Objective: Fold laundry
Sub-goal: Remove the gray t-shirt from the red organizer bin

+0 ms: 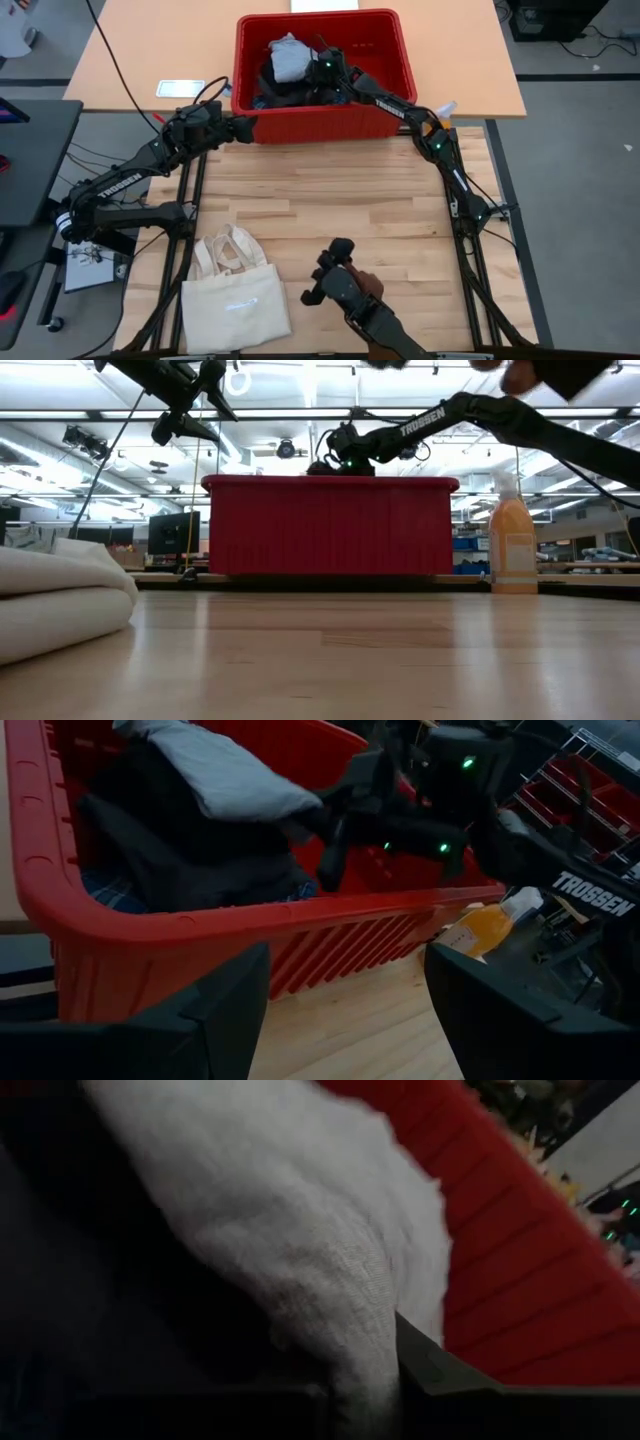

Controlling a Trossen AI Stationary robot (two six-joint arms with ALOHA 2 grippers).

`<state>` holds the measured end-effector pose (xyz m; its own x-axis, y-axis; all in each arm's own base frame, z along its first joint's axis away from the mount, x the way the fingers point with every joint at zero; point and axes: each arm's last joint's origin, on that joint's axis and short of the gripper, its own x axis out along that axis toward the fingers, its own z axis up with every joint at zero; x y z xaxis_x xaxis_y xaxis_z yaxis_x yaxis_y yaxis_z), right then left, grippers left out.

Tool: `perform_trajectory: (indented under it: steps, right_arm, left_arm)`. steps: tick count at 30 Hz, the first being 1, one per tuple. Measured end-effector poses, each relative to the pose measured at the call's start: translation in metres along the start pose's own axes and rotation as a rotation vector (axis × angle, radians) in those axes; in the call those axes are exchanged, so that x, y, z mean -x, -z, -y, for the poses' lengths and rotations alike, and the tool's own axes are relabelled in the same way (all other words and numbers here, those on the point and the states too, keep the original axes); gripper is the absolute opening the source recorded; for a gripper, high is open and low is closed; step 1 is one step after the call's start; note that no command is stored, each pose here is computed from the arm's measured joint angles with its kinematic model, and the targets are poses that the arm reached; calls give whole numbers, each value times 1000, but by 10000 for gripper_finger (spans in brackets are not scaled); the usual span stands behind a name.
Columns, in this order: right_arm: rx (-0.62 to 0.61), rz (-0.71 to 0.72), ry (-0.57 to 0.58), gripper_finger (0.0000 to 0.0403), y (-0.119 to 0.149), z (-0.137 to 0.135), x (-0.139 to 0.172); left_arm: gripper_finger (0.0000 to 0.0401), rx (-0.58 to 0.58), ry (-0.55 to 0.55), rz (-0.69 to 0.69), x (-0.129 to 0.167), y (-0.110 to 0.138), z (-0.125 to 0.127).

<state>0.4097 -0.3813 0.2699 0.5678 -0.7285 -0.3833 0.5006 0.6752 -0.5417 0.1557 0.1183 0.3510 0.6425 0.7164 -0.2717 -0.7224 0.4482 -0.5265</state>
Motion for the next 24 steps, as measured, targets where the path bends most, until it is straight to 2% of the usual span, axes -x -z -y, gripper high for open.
perform_trajectory:
  steps: [9, 13, 16, 19, 24]
  right_arm:
    - [40, 71, 1, 46, -30, 11, 28]
    - [44, 94, -41, 46, -42, 13, 44]
    - [50, 71, -96, 46, -45, 9, 52]
    - [49, 39, -136, 46, -47, 1, 56]
    - [66, -8, -122, 46, -52, -11, 62]
  left_arm:
    - [270, 4, 0, 0, 0, 0, 0]
    - [270, -15, -2, 0, 0, 0, 0]
    - [270, -144, -40, -5, -8, 3, -1]
    - [270, -247, -97, -60, -31, 10, -6]
    - [270, -406, -147, -123, -74, 19, -9]
